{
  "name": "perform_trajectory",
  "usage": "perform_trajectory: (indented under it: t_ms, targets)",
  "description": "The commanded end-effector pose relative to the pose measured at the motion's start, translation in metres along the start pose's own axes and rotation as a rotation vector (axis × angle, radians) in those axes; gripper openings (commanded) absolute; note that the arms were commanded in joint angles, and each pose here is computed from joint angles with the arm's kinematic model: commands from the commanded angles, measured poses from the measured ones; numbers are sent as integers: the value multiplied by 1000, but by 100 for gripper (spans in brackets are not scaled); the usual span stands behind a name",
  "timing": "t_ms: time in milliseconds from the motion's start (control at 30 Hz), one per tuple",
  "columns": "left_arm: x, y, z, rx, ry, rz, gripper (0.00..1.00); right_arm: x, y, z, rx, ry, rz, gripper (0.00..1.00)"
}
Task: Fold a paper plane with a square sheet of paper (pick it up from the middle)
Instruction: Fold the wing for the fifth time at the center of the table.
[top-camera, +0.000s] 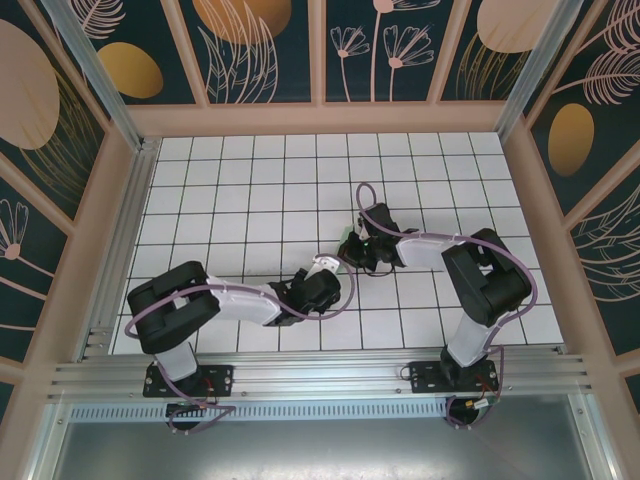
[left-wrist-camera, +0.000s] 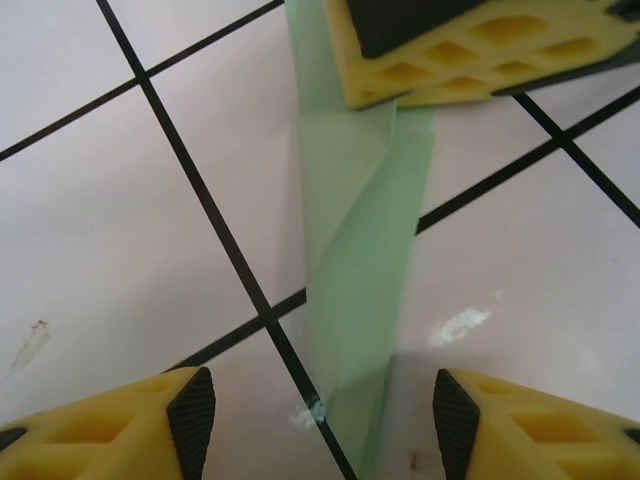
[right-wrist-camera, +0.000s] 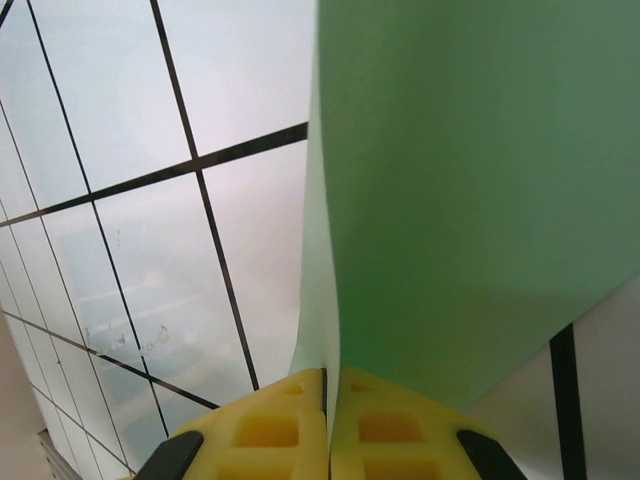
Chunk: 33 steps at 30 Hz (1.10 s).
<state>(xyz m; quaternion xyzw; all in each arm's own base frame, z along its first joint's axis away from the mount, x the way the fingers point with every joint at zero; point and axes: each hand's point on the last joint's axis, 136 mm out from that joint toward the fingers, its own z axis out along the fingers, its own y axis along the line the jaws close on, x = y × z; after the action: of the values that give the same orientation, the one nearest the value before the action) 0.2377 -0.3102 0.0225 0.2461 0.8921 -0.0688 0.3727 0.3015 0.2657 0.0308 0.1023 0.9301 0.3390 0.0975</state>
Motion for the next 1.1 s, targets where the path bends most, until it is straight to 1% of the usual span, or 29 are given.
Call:
perform_trajectory:
  t_ms: [0,100,200,333,400,533,567,733,800,1033,1067]
  targets:
    - [-3,-7,-18,84,3,-53,67,-5,-3,2,2,-28,-51,8]
    - [-15,-10,-31,155,-23,-129,70,-3,-6,4,0,-21,-70,8]
    - [-29,-2,-39,206,-53,-258,68,0,-9,6,-8,-20,-93,8]
    - [-41,14,-40,274,-70,-450,61,6,-15,9,-21,-11,-107,8]
    - [-46,14,-39,312,-69,-510,56,8,-17,10,-23,-9,-112,8]
    - [-50,14,-30,361,-29,-619,47,11,-21,12,-18,-5,-119,8]
    - [-50,13,-27,380,-14,-641,46,3,-28,9,-15,-21,-97,8]
    - [-59,2,-15,451,22,-697,43,5,-33,9,-50,-21,-91,9]
    - [-62,0,-11,467,27,-706,41,6,-35,10,-62,-12,-85,9]
    - [-71,-3,5,523,28,-752,26,7,-43,10,-76,4,-60,9]
    - [-63,-4,14,512,49,-754,25,7,-44,10,-74,6,-57,9]
